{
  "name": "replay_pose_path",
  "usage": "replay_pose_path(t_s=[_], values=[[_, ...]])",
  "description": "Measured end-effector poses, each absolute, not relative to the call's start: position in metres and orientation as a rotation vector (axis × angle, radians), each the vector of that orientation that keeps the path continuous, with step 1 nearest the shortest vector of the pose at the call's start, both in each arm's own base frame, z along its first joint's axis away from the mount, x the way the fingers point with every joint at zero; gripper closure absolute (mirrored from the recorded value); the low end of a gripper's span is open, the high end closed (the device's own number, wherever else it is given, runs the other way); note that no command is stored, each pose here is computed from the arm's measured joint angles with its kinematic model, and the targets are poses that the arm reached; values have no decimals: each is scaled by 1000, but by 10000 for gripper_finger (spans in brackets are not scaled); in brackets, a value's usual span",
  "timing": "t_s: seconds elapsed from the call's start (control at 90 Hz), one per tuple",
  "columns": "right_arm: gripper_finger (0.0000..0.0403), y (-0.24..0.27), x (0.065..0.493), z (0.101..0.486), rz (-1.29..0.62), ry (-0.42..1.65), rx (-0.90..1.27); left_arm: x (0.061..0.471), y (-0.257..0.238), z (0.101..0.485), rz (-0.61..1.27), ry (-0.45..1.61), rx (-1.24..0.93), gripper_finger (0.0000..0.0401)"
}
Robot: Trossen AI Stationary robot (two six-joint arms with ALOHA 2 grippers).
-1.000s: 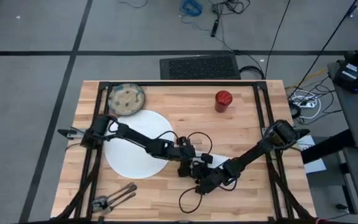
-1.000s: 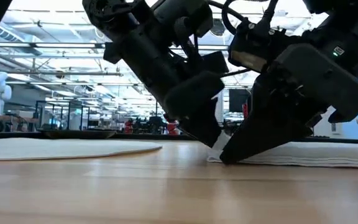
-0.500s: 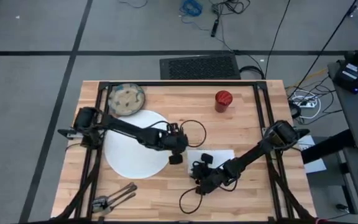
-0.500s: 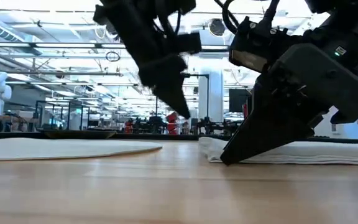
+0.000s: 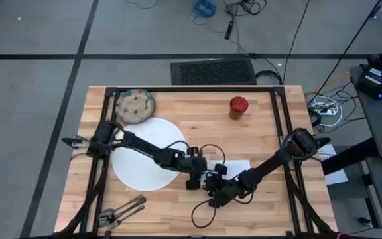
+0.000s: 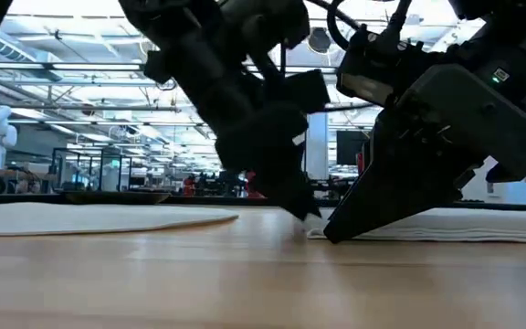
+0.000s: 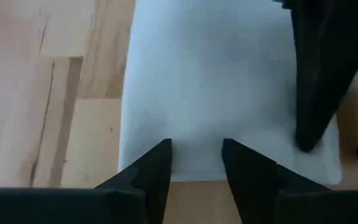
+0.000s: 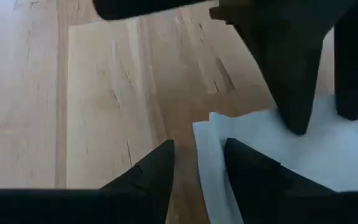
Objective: Set table place
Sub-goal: Fold the white napkin
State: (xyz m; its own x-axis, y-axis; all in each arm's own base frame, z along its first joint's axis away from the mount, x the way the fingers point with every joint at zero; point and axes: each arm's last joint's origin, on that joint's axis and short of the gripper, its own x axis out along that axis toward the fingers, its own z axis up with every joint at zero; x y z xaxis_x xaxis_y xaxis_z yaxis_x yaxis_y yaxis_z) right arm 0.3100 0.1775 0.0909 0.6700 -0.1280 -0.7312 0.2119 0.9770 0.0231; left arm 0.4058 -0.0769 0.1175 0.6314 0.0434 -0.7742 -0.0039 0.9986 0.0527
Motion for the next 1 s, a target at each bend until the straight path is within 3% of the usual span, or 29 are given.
replay_pose_path(t_s=[0.544,0.7,0.878,1.0], values=[[270,192,301,112,-17,835,142,407,-64,108,13,925,111,269],[270,192,307,127,-18,730,160,406,-64,108,10,927,110,269],[271,183,310,130,-244,600,24,406,-64,108,3,927,106,269],[282,172,317,116,-302,619,11,406,-64,108,1,928,104,269]])
